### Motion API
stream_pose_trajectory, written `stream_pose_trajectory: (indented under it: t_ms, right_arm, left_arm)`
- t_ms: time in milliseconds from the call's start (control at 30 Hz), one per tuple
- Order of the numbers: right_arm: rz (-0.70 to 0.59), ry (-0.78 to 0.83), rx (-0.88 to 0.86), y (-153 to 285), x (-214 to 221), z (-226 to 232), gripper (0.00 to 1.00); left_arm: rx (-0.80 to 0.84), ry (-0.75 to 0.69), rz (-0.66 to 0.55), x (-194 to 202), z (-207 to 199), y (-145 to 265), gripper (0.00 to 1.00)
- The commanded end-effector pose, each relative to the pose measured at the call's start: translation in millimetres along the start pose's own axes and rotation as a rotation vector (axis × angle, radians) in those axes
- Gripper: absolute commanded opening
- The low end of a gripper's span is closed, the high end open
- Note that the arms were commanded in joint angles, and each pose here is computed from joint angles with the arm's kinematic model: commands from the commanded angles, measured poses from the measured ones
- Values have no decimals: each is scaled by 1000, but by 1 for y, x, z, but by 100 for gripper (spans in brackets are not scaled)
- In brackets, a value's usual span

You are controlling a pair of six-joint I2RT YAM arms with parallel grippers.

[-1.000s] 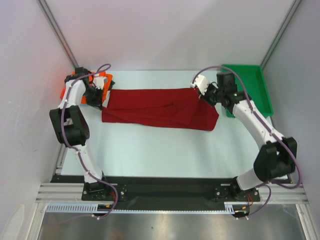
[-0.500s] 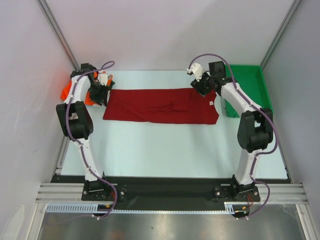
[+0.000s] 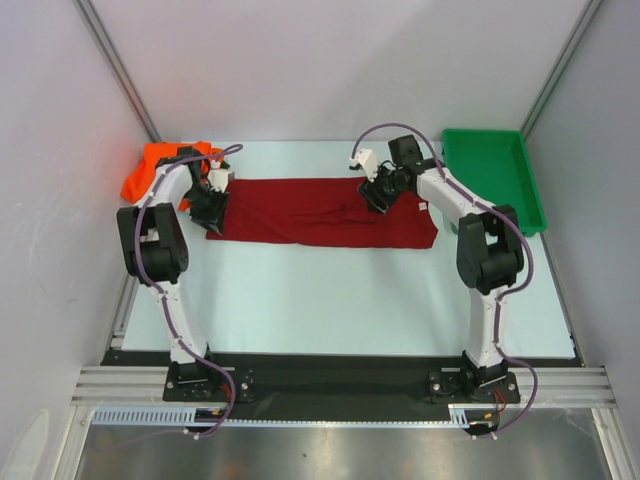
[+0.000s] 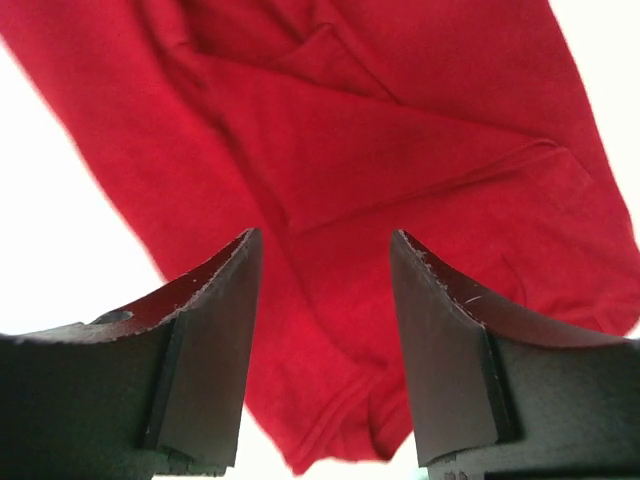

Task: Fold and stack the t-shirts
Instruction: Fold the tshirt

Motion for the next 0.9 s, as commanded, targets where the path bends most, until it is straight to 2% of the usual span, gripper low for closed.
stream_pose_trajectory:
  t_ms: [0,167,367,467,500,600,867]
  right_arm:
    - [-25,-35,-13,-5,-12,-12,59]
    - [28,-64,-49,-28,0,-19,60]
    - [56,-58,-113,-30,8,-12,61]
    - [79,-55,-138,-31,16,-7,61]
    - [84,-55,-143,-32,18,-7,61]
    - [95,-51,-153,-32,22,-5,61]
    - [112,-65,-171,-37,29,-2,62]
  left_arm:
    - [-13,29,0,-1,4,-10,40]
    - [-18,43,40,7,9,-23,36]
    - [-20,52,73,15,13,-33,26]
    - [-14,56,84,18,12,-38,18]
    - [-16,56,87,19,12,-38,10]
    - [-20,58,103,25,11,-41,0]
    - [-23,57,116,39,1,-37,0]
Point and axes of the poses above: each gripper's point midway between its finger pads, its own y axis back along the fingers, its own z axis along the line the jaws close on, x = y × z, the point moved 3 cm from there along y, back along the fingers, and after that the axes turned 12 degrees about -y, right-handed, at the moved point
